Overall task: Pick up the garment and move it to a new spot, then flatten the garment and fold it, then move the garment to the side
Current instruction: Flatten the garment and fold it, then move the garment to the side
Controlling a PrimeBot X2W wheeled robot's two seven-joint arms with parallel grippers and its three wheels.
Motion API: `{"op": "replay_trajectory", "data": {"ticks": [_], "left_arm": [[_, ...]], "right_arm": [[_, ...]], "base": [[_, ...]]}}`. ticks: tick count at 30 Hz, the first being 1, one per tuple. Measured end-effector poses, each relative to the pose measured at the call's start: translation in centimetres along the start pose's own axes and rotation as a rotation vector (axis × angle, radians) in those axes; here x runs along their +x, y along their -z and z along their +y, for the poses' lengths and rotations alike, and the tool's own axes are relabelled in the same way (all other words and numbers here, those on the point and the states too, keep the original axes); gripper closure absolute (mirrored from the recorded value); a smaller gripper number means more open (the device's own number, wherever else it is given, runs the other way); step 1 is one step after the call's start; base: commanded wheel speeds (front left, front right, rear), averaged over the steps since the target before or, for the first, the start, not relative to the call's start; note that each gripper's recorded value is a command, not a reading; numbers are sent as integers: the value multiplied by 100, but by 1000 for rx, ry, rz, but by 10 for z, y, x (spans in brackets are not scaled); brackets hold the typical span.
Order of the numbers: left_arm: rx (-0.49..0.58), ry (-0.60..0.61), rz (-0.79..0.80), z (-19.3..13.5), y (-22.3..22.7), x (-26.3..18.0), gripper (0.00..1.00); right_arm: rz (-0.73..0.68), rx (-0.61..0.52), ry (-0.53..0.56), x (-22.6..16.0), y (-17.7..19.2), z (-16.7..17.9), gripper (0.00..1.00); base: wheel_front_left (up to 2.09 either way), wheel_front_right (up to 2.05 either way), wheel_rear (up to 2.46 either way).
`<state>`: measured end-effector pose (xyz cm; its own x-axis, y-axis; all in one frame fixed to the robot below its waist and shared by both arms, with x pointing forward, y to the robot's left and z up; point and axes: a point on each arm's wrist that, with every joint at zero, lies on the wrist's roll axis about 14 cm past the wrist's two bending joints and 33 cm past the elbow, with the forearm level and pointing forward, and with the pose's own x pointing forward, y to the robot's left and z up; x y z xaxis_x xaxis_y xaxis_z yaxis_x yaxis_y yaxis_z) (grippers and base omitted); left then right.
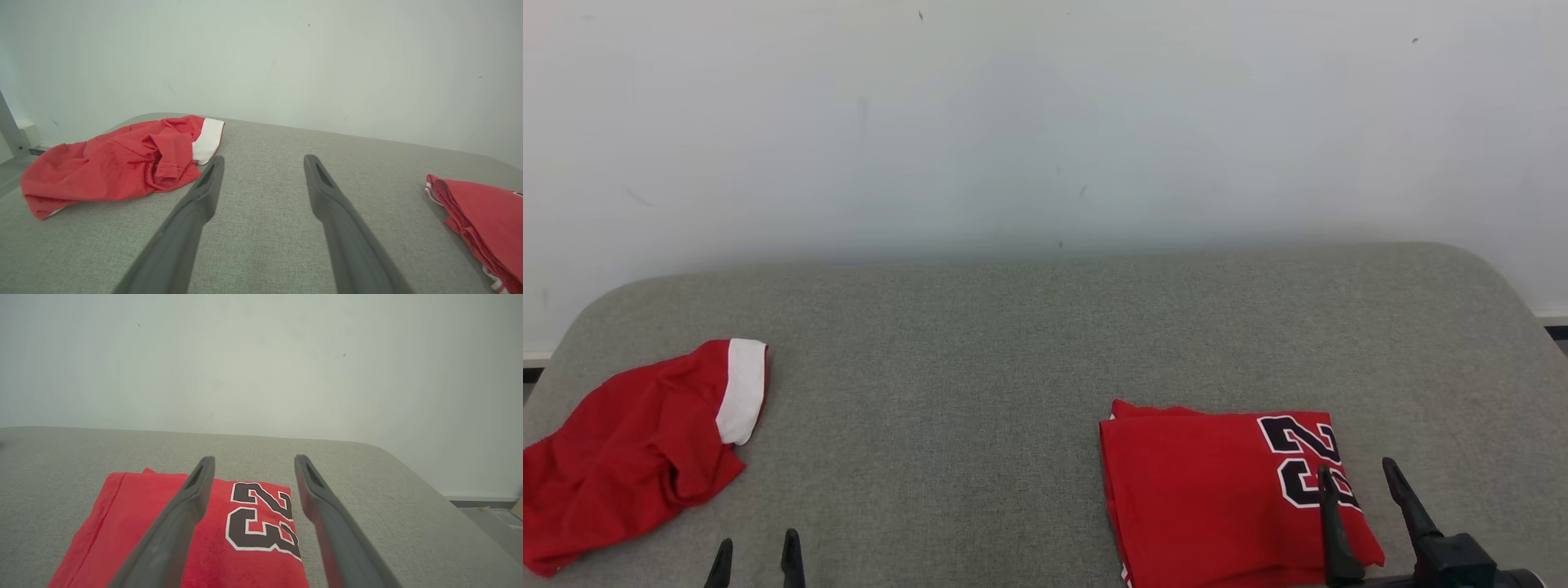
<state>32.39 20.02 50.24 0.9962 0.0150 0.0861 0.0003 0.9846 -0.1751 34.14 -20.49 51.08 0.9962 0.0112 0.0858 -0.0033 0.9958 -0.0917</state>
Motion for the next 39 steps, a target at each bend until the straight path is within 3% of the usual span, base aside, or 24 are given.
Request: {"op": "replay_trajectory", "data": {"ticks": [33,37,39], "left_arm": [[0,-1,29,-1,9,0,0],[0,9,32,-3,10,3,0],[1,14,34,-5,10,4,0]], "right_arm": [[15,24,-16,8,2,6,0],[69,24,-10,21,0,4,0],[164,33,-7,27,7,3,0]], "base": [[0,0,0],[0,0,0],[0,0,0]]}}
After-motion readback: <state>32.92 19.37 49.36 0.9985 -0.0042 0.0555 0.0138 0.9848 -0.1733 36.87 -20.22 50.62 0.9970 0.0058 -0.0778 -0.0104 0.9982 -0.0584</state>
